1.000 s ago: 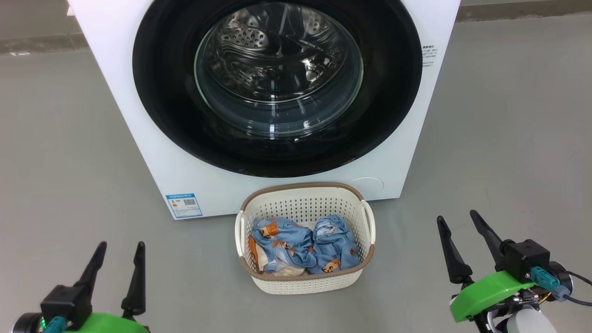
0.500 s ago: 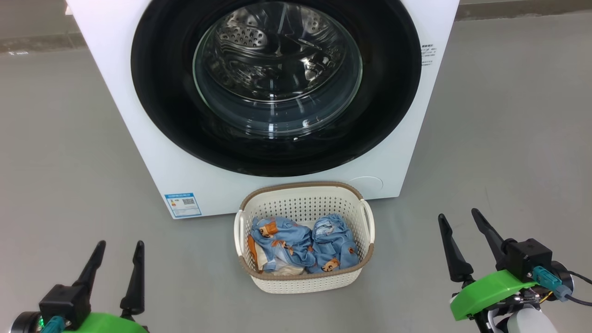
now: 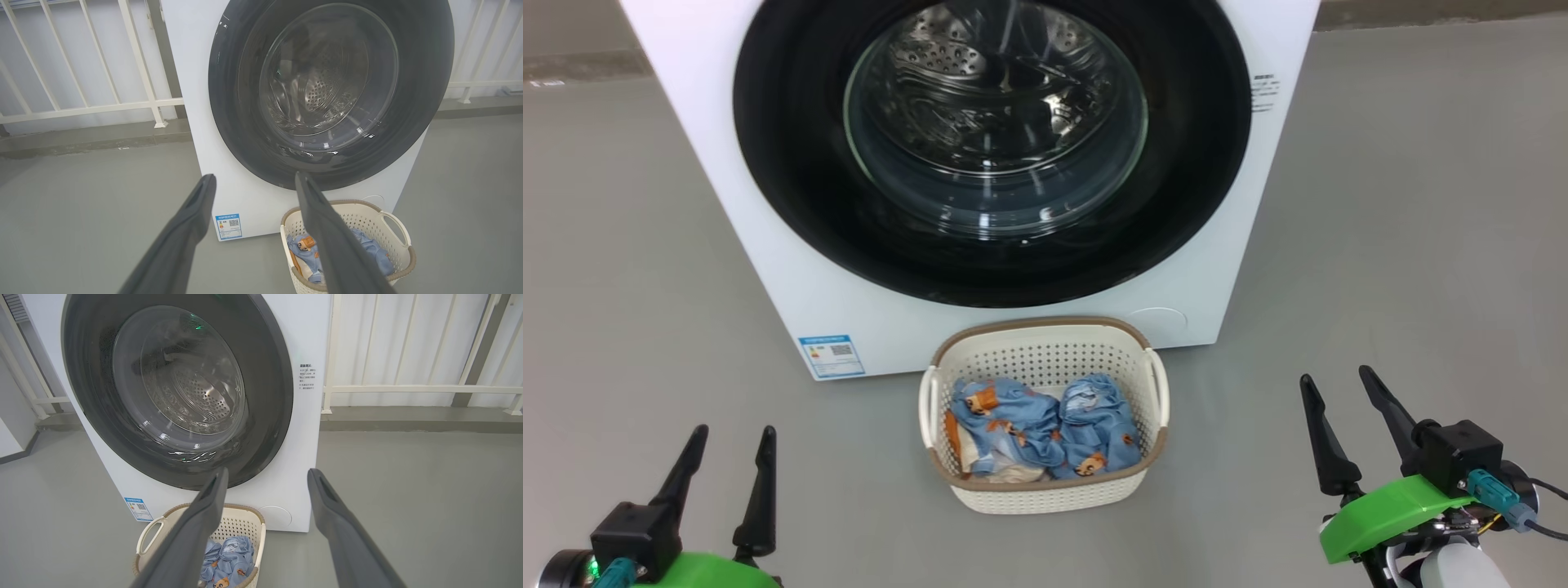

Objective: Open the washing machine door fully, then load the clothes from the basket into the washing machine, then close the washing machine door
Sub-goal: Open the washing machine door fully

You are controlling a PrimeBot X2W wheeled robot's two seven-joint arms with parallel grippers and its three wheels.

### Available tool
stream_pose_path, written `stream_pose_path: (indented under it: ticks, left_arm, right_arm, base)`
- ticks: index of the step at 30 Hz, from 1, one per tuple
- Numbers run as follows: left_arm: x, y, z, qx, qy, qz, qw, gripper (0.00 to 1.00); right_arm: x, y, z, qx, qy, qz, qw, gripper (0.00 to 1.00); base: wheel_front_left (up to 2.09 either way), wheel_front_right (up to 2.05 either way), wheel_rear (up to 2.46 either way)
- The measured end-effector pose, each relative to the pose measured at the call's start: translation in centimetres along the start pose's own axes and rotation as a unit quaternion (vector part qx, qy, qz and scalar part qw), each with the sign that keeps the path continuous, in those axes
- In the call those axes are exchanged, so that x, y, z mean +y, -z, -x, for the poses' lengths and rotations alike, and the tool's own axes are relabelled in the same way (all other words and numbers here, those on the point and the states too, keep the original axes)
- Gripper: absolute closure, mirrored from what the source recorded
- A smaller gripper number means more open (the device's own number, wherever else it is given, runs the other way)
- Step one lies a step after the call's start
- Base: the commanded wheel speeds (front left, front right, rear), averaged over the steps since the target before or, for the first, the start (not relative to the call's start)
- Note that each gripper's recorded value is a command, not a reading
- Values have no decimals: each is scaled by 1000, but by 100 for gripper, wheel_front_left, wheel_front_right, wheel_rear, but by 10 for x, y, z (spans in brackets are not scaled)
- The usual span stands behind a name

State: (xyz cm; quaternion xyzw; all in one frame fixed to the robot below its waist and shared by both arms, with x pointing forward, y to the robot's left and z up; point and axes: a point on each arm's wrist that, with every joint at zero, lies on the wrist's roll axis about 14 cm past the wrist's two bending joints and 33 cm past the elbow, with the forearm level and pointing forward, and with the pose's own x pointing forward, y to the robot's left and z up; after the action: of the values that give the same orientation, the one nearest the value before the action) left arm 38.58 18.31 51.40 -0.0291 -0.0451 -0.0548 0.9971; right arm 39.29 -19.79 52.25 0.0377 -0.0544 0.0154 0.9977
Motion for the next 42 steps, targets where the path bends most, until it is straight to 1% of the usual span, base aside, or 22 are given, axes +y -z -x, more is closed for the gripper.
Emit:
stream_pose_path:
  ticks: [9, 11, 14, 19, 42]
  left_arm:
    - [2, 5, -1, 6, -4, 3, 1000, 0]
    - [5, 3, -2, 1, -13, 16, 1000, 0]
    - [6, -6, -7, -13, -14, 9, 1000, 0]
    - [5, -8, -9, -15, -13, 2, 1000, 0]
    - [6, -8, -8, -17, -16, 6, 1000, 0]
  right_arm:
    - [-1, 5, -2, 6, 1, 0, 1000, 0]
    - [-1, 6, -3, 7, 1, 0, 1000, 0]
    - [-1, 6, -5, 6, 1, 0, 1000, 0]
    - [0, 5, -6, 4, -1, -1, 1000, 0]
    - [1, 4, -9, 1, -1, -5, 1000, 0]
  base:
    - [117, 117, -234]
    - [116, 116, -232]
    - [96, 96, -193]
    - [65, 65, -130]
    - [6, 6, -11]
